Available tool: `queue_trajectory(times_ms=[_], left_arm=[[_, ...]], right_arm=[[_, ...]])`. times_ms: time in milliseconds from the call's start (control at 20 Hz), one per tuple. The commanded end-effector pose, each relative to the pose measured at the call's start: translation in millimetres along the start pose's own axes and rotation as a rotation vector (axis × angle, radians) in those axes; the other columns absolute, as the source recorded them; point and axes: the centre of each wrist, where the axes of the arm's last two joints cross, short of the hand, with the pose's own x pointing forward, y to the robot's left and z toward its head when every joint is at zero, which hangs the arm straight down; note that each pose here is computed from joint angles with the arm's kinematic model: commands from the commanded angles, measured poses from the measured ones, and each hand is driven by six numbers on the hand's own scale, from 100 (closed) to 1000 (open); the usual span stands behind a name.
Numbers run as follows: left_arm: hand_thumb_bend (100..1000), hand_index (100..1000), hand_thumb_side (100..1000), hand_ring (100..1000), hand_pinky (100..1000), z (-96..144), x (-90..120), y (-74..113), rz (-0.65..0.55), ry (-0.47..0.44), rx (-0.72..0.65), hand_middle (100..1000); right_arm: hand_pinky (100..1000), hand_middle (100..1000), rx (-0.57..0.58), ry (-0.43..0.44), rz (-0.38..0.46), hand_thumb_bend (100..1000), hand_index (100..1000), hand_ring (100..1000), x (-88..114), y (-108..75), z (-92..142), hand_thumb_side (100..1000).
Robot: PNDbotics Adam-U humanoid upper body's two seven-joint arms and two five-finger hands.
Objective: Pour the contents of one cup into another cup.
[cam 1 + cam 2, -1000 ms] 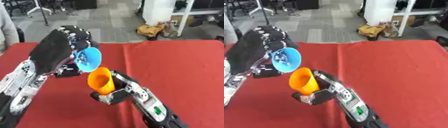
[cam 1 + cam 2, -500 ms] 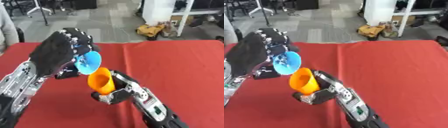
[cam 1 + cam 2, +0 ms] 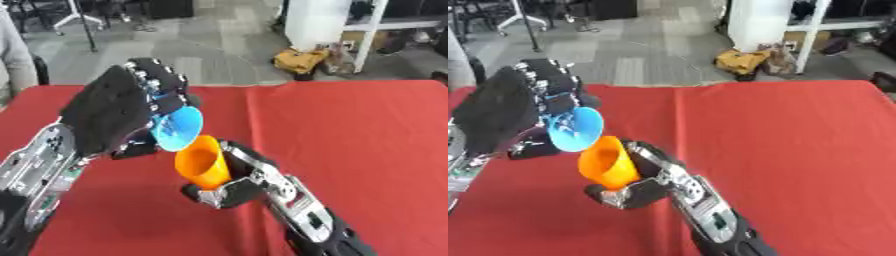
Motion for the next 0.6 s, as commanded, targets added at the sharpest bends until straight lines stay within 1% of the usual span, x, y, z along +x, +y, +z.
queue_trajectory(times_ms=[50,600], left_arm=[[604,646,100,383,423,-4.2,-7.2,10.1,-0.054,-0.015,0.014,348],[614,645,100,391,423,-8.5,-7.0,10.3,-0.112,-0.018,0.006,351]], right_arm=[[703,685,0.007,-0.021,0.021,326,754,423,7.2,-4.6,-4.8,100],[704,685,0.008,-0.021,0.019,326,754,423,6.5,-4.0,-4.9,100]])
